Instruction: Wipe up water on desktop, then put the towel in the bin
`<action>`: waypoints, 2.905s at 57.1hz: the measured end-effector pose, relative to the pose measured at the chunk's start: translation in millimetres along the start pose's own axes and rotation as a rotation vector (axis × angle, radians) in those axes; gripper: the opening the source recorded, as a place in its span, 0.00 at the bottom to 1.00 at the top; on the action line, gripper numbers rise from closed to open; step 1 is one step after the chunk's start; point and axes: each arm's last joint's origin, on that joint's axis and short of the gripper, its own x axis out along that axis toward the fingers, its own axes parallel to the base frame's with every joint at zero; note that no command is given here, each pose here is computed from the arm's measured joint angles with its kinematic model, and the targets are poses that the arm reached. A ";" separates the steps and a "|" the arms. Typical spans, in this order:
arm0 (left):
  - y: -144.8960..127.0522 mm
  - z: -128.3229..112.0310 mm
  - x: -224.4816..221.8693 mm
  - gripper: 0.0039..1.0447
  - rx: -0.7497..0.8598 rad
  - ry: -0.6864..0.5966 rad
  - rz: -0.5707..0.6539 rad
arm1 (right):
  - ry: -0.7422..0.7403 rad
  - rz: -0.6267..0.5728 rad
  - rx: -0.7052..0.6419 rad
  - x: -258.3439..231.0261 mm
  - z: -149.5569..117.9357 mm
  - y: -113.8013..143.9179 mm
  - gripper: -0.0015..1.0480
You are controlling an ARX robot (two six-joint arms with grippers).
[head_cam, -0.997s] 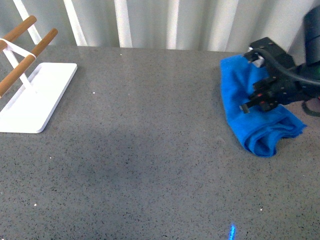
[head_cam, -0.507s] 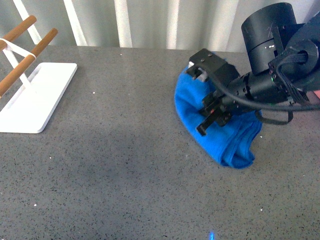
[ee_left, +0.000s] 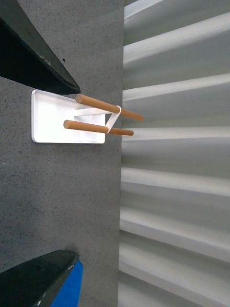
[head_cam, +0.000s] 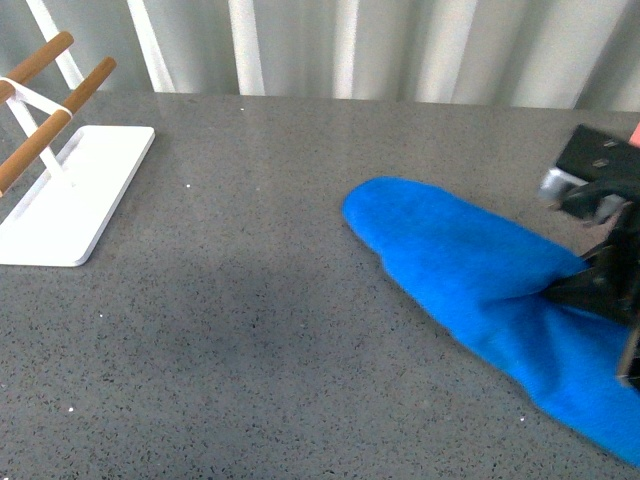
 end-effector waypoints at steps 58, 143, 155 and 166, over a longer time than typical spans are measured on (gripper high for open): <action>0.0 0.0 0.0 0.94 0.000 0.000 0.000 | -0.148 -0.647 0.199 -220.2 -9.2 -166.9 0.03; 0.0 0.0 0.0 0.94 0.000 0.000 0.000 | -0.225 -0.776 0.433 -201.2 -12.4 -170.9 0.93; 0.0 0.0 0.0 0.94 0.000 0.000 0.000 | -0.473 -0.677 0.219 -234.8 50.0 -76.6 0.93; 0.0 0.0 0.0 0.94 0.000 0.000 -0.001 | -0.707 -0.862 0.396 -233.0 35.1 -18.1 0.72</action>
